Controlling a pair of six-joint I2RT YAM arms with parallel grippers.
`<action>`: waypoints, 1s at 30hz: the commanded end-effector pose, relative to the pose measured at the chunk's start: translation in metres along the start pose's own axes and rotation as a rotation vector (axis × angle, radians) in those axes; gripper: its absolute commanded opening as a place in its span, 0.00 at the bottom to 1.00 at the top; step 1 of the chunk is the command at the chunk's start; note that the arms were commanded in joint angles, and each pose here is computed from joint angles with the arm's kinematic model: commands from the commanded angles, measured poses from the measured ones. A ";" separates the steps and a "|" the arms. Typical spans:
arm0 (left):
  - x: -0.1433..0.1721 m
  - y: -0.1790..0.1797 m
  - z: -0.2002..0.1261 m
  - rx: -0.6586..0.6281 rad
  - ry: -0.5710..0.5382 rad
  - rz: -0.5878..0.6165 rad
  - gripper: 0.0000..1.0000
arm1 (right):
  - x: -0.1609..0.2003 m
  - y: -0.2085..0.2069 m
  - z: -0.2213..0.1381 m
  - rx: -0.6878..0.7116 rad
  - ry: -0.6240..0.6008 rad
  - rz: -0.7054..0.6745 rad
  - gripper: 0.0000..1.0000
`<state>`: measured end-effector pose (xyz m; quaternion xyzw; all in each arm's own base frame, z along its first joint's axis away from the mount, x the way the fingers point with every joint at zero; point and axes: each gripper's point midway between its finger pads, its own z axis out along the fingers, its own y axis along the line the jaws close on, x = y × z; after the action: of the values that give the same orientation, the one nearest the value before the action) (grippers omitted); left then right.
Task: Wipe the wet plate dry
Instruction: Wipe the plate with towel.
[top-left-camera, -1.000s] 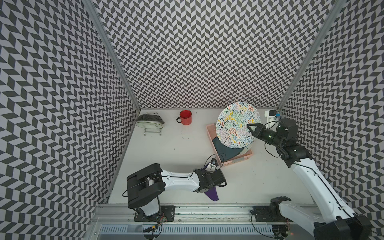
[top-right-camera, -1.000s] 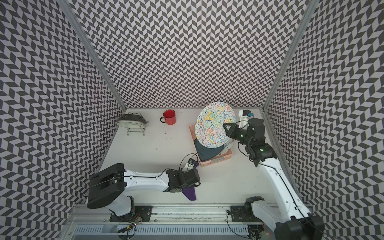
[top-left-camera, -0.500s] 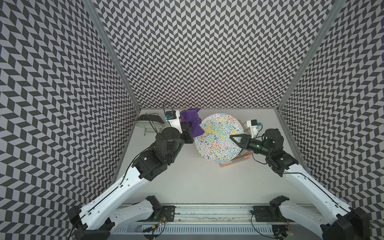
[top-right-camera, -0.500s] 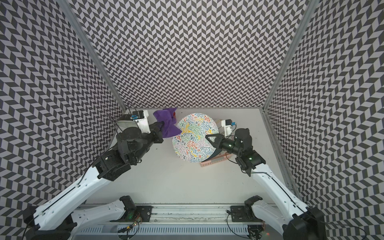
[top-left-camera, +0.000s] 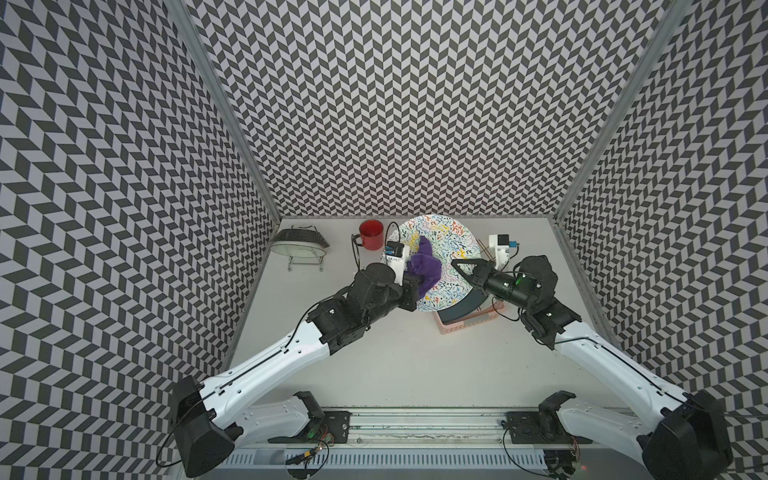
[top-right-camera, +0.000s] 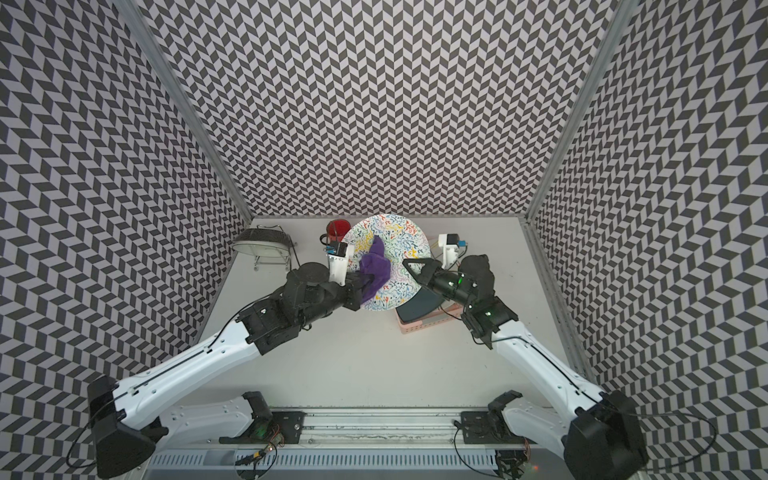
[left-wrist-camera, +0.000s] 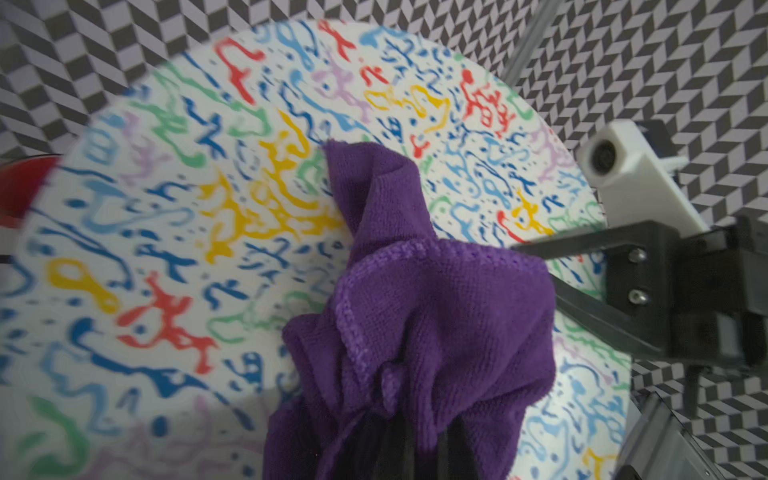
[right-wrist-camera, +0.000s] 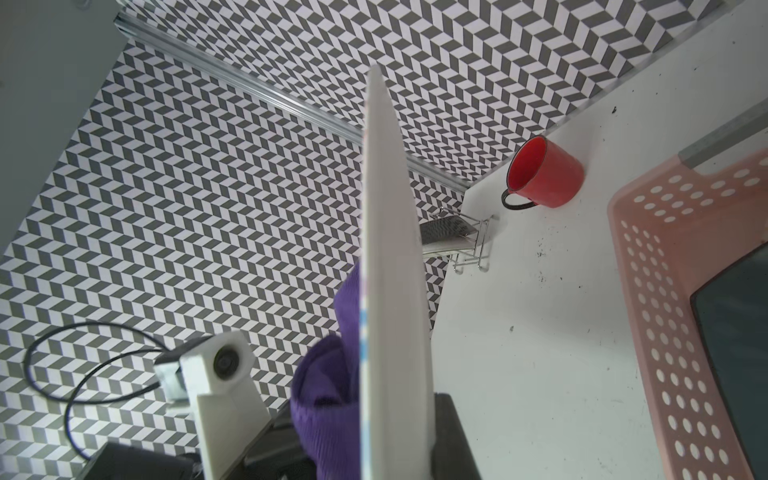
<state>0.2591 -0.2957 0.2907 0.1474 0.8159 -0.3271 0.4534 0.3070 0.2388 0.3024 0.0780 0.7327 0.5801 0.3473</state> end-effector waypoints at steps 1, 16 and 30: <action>0.037 0.005 0.010 0.016 0.142 -0.031 0.00 | -0.044 0.122 -0.026 -0.382 -0.163 -0.120 0.00; -0.068 0.019 0.024 0.175 -0.003 -0.038 0.00 | 0.042 0.142 -0.001 -0.437 0.155 -0.292 0.00; -0.023 0.074 -0.012 -0.031 -0.008 -0.124 0.00 | -0.049 0.169 -0.046 -0.444 -0.128 -0.381 0.00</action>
<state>0.2927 -0.2612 0.3192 0.1363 0.7819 -0.3830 0.4727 0.3307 0.2241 0.3582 0.0287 0.7085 0.5653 0.4215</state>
